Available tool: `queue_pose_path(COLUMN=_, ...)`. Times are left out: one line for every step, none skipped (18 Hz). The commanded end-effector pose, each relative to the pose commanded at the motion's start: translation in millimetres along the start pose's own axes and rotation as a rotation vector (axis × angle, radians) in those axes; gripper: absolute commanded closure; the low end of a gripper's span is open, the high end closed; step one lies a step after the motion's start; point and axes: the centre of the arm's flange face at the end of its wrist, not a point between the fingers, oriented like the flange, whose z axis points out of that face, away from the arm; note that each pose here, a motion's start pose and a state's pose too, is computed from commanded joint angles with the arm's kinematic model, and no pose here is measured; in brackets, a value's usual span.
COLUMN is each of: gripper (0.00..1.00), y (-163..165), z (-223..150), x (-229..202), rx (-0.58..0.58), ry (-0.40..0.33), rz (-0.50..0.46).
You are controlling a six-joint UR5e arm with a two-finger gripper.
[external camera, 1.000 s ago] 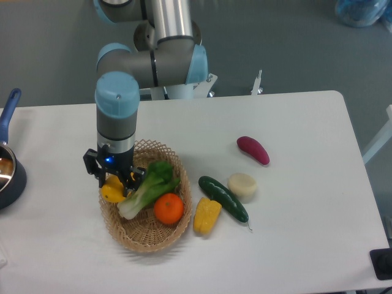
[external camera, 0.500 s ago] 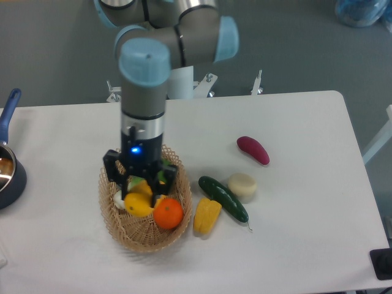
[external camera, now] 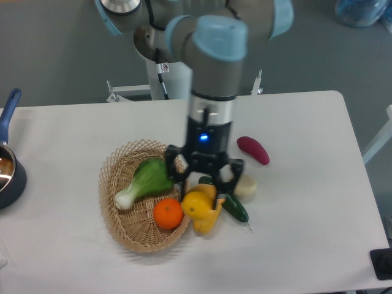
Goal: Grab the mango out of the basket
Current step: 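Lift the held mango out of the basket toward the corn cob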
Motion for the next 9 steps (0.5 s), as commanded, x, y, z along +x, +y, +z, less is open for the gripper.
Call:
queue_pose_path(gripper=0.72, y=2, z=-3, x=-6, rx=0.004, ry=-0.001, rz=0.005)
queue_pose_path(gripper=0.72, y=4, z=-5, x=-10, rx=0.005, ry=-0.006, rz=0.0)
queue_pose_path(gripper=0.72, y=6, z=-7, x=-14, rx=0.006, ry=-0.011, rz=-0.004)
queue_pose_path(gripper=0.72, y=8, z=-8, x=-17, rx=0.004, ry=-0.016, rz=-0.007)
queue_pose_path(gripper=0.72, y=10, z=-10, x=-21, rx=0.004, ry=-0.022, rz=-0.013)
queue_pose_path(gripper=0.72, y=13, z=-12, x=-26, rx=0.005, ry=-0.027, rz=-0.016)
queue_pose_path(gripper=0.72, y=15, z=-13, x=-28, rx=0.002, ry=-0.028, rz=-0.015)
queue_pose_path(gripper=0.72, y=17, z=-12, x=-29, rx=0.0, ry=-0.029, rz=-0.009)
queue_pose_path(gripper=0.72, y=20, z=-12, x=-31, rx=-0.004, ry=-0.03, rz=-0.008)
